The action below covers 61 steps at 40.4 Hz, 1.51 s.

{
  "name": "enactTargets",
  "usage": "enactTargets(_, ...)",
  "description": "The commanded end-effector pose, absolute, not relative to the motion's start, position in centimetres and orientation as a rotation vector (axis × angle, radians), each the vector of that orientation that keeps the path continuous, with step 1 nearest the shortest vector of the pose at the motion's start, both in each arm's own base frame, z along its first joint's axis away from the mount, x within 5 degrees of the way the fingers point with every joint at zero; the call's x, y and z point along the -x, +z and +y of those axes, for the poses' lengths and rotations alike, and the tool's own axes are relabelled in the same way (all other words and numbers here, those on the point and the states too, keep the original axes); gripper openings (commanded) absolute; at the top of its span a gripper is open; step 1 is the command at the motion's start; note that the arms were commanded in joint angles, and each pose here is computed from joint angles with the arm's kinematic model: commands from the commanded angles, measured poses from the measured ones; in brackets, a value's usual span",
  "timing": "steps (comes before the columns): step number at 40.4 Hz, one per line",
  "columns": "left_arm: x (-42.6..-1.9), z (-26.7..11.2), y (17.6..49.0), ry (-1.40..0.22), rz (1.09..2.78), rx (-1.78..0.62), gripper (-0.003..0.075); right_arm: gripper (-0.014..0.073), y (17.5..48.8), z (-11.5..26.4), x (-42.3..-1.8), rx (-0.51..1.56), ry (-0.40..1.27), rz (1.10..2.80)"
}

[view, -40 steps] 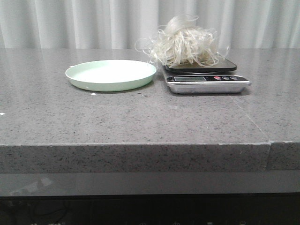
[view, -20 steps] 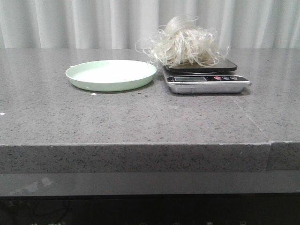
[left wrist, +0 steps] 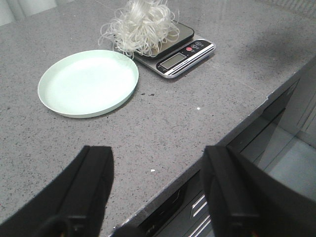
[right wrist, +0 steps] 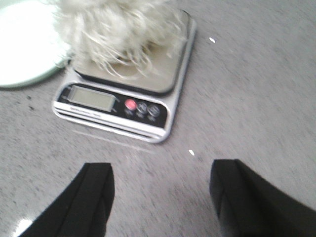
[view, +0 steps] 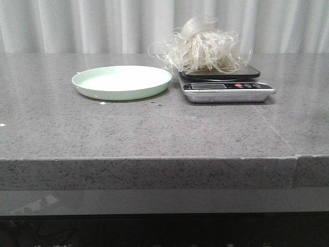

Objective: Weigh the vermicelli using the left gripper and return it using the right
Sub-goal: 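Withdraw the left gripper and move the right gripper above the scale, then lower the right gripper onto the vermicelli on the scale and close it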

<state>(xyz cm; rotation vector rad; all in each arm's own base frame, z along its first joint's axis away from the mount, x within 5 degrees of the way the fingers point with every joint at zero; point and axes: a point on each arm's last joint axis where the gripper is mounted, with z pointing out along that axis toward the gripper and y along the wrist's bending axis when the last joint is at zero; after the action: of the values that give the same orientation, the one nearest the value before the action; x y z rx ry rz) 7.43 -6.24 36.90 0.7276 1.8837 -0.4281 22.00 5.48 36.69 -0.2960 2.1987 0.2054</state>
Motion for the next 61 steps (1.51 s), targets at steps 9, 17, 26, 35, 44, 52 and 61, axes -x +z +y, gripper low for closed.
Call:
enactTargets(9,-7.5,-6.4,38.3,-0.469,1.795,-0.69,0.0473,0.054,39.8,9.2,-28.5,0.38,0.253,2.107)
enactTargets(17,-7.5,-6.4,38.3,-0.469,1.795,-0.69,0.0473,0.054,39.5,11.2,-33.2,0.38,0.311,2.154)
enactTargets(26,-7.5,-6.4,38.3,-0.469,1.795,-0.69,0.0473,0.054,37.7,12.9,-37.7,0.423,0.326,2.231)
enactTargets(35,-7.5,-6.4,38.3,-0.469,1.795,-0.69,0.0473,0.0538,35.1,13.8,-40.7,0.508,0.29,2.269)
enactTargets(44,-7.5,-6.4,38.3,-0.469,1.797,-0.691,0.0473,0.0488,33.5,14.1,-41.5,0.513,0.289,2.306)
enactTargets(52,-7.5,-6.4,38.3,-0.469,1.797,-0.691,0.0473,0.0182,33.3,14.1,-41.5,0.516,0.289,2.318)
enactTargets(61,-7.5,-6.4,38.3,-0.469,1.797,-0.691,0.0473,0.0138,34.0,14.1,-41.4,0.522,0.292,2.312)
